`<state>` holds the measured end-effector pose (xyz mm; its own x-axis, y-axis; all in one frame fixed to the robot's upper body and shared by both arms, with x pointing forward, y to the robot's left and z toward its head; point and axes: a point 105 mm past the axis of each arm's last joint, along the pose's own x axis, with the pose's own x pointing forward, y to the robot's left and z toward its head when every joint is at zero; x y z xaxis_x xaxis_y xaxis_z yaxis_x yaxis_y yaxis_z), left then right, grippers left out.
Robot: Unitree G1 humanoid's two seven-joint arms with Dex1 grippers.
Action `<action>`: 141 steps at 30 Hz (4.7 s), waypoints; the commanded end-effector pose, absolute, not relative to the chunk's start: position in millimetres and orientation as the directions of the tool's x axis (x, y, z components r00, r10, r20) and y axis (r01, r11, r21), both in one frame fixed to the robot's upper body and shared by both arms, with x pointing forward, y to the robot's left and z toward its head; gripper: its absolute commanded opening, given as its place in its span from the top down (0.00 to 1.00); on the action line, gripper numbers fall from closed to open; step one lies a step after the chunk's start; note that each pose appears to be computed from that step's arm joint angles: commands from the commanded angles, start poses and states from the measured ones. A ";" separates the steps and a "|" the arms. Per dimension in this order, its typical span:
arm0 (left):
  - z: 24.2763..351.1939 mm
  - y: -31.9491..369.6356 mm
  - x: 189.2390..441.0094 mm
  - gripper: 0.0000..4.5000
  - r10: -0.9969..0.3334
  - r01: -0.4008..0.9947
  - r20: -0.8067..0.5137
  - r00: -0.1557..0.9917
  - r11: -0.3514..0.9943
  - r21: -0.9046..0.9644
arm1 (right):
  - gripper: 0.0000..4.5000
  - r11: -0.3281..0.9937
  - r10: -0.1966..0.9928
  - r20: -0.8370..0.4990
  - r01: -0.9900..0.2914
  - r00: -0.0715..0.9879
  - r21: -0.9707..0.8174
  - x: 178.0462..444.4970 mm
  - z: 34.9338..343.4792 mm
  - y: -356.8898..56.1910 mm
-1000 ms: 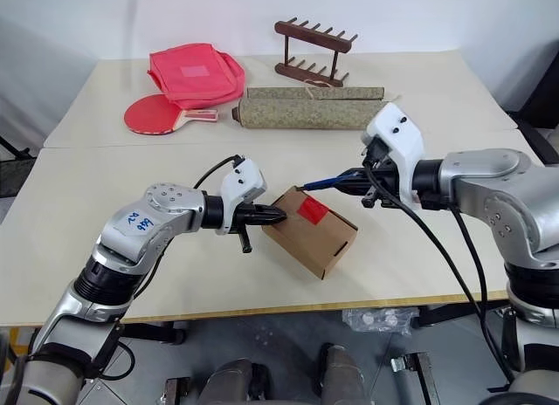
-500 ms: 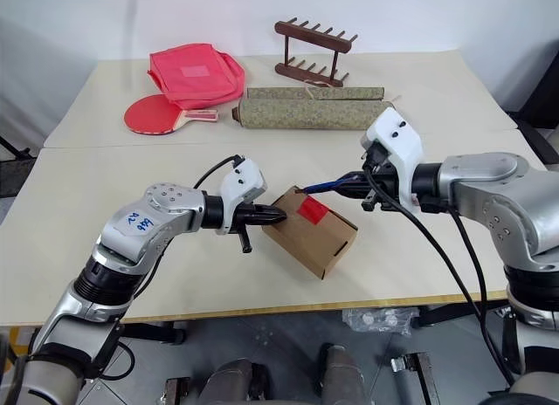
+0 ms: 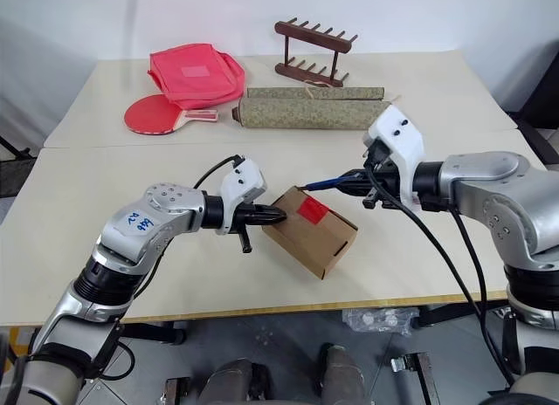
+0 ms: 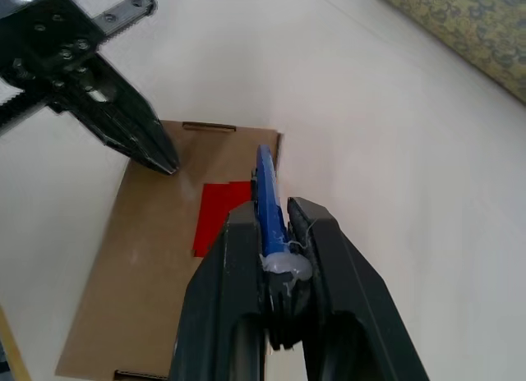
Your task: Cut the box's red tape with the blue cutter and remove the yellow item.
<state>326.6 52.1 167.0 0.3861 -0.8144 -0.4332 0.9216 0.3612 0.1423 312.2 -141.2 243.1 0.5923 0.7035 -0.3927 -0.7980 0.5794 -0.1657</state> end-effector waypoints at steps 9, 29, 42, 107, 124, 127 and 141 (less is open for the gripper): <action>156.5 54.4 325.0 0.99 -0.795 0.922 -0.472 0.381 0.362 0.134 | 0.96 0.563 0.713 -0.370 -0.801 0.596 -0.203 310.1 251.4 -141.6; 156.2 55.1 325.2 0.99 -0.793 0.922 -0.475 0.382 0.364 0.133 | 0.96 0.559 0.706 -0.403 -0.808 0.582 -0.187 307.2 241.9 -142.8; 156.2 54.2 326.3 0.99 -0.792 0.921 -0.475 0.384 0.367 0.132 | 0.96 0.527 0.701 -0.444 -0.825 0.559 -0.206 305.5 241.4 -143.3; 155.7 60.4 322.2 0.99 -0.780 0.922 -0.499 0.378 0.367 0.125 | 0.96 0.542 0.735 -0.348 -0.813 0.582 -0.214 314.0 263.5 -137.4; 156.1 60.2 322.9 0.99 -0.780 0.920 -0.496 0.382 0.371 0.125 | 0.96 0.549 0.715 -0.391 -0.812 0.580 -0.198 314.1 250.0 -142.7; 155.9 60.1 323.1 0.99 -0.780 0.920 -0.496 0.382 0.371 0.125 | 0.96 0.546 0.715 -0.396 -0.814 0.576 -0.198 313.1 249.3 -142.8; 156.2 58.5 324.2 0.99 -0.783 0.920 -0.490 0.384 0.372 0.126 | 0.96 0.541 0.726 -0.363 -0.811 0.584 -0.223 309.7 265.4 -141.8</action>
